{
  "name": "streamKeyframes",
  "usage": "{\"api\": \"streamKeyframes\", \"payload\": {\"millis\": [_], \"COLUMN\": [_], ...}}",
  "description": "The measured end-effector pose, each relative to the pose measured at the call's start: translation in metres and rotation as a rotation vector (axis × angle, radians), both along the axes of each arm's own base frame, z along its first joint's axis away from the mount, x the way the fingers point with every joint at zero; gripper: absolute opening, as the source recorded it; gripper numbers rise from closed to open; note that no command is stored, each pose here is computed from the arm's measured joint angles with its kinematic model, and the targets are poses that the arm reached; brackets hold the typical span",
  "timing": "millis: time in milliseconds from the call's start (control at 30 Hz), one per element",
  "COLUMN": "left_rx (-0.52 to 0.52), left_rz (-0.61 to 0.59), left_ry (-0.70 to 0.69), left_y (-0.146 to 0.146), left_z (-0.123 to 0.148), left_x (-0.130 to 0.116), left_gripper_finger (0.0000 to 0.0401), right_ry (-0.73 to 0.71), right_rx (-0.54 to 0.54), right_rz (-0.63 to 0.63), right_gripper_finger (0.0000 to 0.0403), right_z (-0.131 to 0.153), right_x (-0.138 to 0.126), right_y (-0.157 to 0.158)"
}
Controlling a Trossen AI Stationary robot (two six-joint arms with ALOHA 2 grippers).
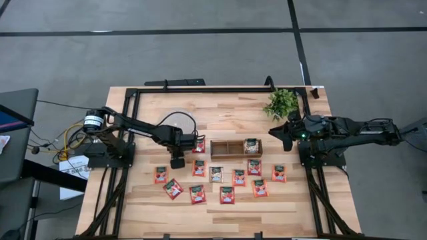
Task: Pick & Place Tea
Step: Put the yellow tea bag into the right section of the wooden organizer
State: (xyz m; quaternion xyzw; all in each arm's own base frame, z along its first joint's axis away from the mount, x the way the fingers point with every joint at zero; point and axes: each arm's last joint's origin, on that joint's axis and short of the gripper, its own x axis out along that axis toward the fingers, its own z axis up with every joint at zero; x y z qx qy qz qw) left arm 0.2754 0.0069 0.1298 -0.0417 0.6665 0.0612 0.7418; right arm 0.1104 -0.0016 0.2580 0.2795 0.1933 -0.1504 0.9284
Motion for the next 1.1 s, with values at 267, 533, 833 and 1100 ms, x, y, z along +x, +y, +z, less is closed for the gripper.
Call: {"api": "streamKeyframes", "payload": {"millis": [267,533,833,1100], "left_rx": [0.008,0.037,0.19,0.335], "left_rz": [0.007,-0.001,0.019,-0.021], "left_ry": [0.0,-0.038,-0.206,-0.543], "left_y": [0.0,0.001,0.005,0.007], "left_z": [0.013,0.062,0.142,0.206], "left_x": [0.012,0.031,0.03,0.059], "left_gripper_finger": [0.0001,0.0,0.0,0.0], "right_ry": [0.0,0.0,-0.014,-0.119], "right_rx": [0.001,0.002,0.003,-0.093], "right_rz": [0.0,-0.001,-0.001,0.105], "right_gripper_finger": [0.0069,0.0069,0.0069,0.008], "right_z": [0.0,0.0,0.001,0.01], "right_x": [0.0,0.0,0.001,0.033], "right_y": [0.0,0.0,0.0,0.003]}}
